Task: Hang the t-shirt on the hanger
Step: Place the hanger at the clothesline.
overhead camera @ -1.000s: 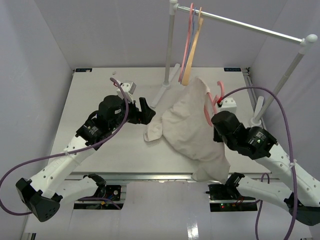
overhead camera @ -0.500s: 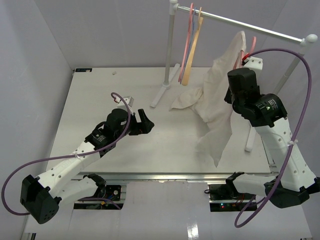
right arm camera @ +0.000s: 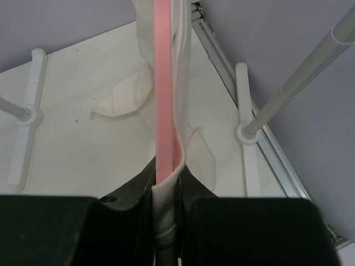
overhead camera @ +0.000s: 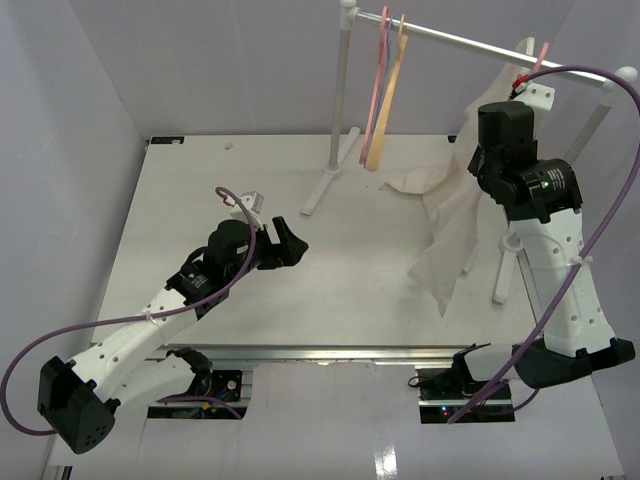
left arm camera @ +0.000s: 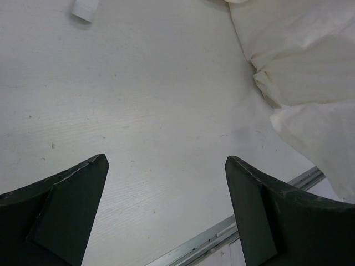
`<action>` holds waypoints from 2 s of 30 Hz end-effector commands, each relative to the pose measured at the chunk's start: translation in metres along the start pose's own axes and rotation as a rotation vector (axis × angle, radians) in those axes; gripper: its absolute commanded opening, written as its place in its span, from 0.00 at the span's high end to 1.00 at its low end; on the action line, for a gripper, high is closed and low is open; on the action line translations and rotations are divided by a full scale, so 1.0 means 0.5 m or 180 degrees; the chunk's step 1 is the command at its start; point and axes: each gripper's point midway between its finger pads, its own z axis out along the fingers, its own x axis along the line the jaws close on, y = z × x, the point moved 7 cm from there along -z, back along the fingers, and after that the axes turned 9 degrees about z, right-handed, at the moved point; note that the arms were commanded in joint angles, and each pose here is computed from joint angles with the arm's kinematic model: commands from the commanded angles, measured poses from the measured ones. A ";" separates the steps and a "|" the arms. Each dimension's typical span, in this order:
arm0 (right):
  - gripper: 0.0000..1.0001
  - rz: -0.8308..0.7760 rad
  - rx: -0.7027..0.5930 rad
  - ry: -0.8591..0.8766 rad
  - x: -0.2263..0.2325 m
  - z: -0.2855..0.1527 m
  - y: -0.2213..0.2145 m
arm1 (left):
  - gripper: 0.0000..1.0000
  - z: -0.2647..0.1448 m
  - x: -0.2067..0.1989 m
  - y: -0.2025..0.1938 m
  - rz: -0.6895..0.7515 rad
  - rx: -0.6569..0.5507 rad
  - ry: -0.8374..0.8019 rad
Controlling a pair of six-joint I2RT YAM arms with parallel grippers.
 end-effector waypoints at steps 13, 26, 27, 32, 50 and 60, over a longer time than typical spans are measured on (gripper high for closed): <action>0.92 0.0450 -0.0206 0.0045 -0.022 0.110 0.006 | 0.02 0.009 0.002 -0.024 0.0014 0.0067 -0.0108; 0.92 0.0565 -0.0534 0.0108 -0.040 0.095 0.006 | 0.02 -0.006 -0.005 -0.004 0.0091 -0.0075 -0.0164; 0.92 0.0556 -0.0558 0.0116 -0.041 0.093 0.009 | 0.02 -0.005 -0.005 -0.002 0.0101 -0.0080 -0.0155; 0.92 0.0525 -0.0594 0.0133 -0.045 0.090 0.005 | 0.02 0.002 -0.006 0.002 0.0123 -0.0069 -0.0131; 0.92 0.0495 -0.0845 0.0289 -0.020 0.108 0.041 | 0.02 0.019 -0.010 0.007 0.0195 -0.0008 -0.0133; 0.92 0.0554 -0.0837 0.0131 -0.018 0.149 0.056 | 0.02 0.019 -0.011 0.005 0.0252 0.0009 -0.0179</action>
